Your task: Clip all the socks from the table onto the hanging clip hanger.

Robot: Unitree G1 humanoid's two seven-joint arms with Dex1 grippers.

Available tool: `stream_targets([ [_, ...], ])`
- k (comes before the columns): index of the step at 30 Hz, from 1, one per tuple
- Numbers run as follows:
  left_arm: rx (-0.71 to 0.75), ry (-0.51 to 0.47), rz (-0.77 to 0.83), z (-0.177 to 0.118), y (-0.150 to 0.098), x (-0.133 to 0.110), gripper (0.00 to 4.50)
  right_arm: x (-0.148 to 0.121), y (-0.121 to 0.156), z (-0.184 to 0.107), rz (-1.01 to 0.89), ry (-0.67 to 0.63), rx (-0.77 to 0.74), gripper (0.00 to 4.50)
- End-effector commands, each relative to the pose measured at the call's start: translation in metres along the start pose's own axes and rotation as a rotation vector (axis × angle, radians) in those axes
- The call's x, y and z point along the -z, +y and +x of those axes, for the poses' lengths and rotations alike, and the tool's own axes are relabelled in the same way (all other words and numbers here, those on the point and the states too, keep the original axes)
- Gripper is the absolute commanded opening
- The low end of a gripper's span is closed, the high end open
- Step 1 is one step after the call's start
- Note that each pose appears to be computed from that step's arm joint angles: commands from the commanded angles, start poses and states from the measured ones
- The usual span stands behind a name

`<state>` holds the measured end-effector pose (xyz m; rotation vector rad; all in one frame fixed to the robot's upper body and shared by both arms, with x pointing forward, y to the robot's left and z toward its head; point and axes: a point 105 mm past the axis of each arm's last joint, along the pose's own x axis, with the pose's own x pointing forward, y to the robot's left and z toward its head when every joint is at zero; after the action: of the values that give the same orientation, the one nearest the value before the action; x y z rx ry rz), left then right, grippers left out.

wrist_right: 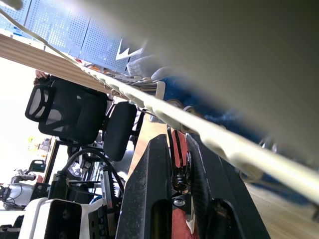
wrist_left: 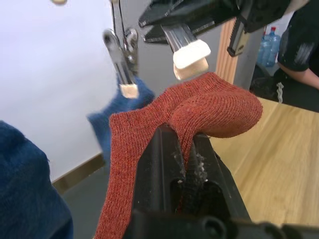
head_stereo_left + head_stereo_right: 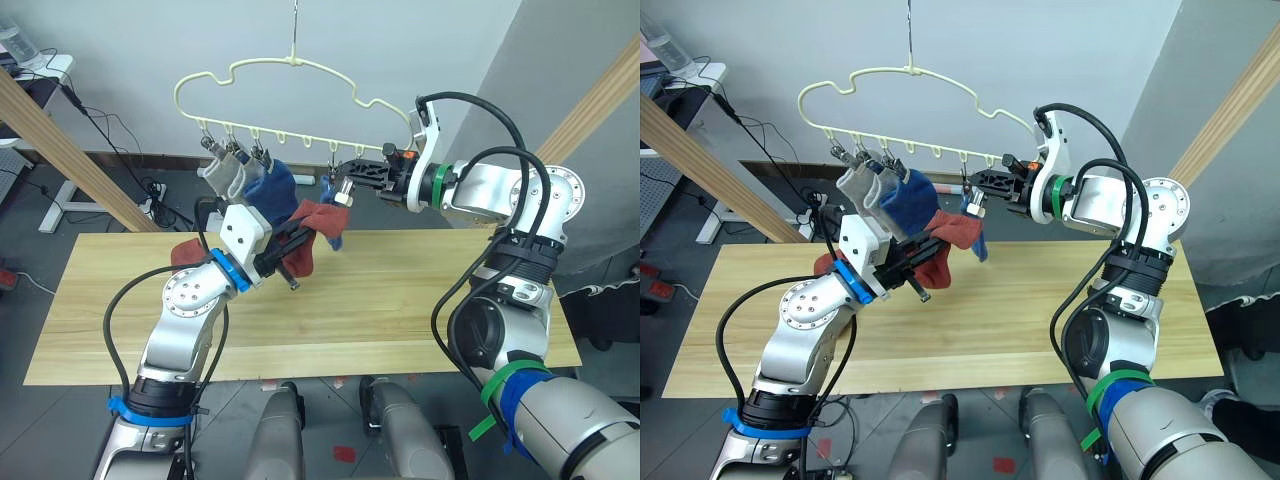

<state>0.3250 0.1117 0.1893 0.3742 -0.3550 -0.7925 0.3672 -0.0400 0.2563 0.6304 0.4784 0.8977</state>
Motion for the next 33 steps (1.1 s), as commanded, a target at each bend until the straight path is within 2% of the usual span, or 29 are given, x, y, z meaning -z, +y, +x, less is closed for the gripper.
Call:
stream_targets([
  [1, -0.028, -0.079, 0.024, -0.001, 0.006, -0.019, 0.04, -0.005, 0.009, -0.003, -0.032, -0.017, -0.023, 0.46],
  [32, -0.050, -0.078, 0.012, 0.004, 0.008, -0.018, 0.04, 0.003, 0.019, 0.000, 0.011, 0.004, -0.099, 0.46],
  [33, -0.050, -0.079, 0.011, 0.004, 0.008, -0.019, 0.01, 0.003, 0.019, 0.000, 0.011, 0.005, -0.098, 0.68],
])
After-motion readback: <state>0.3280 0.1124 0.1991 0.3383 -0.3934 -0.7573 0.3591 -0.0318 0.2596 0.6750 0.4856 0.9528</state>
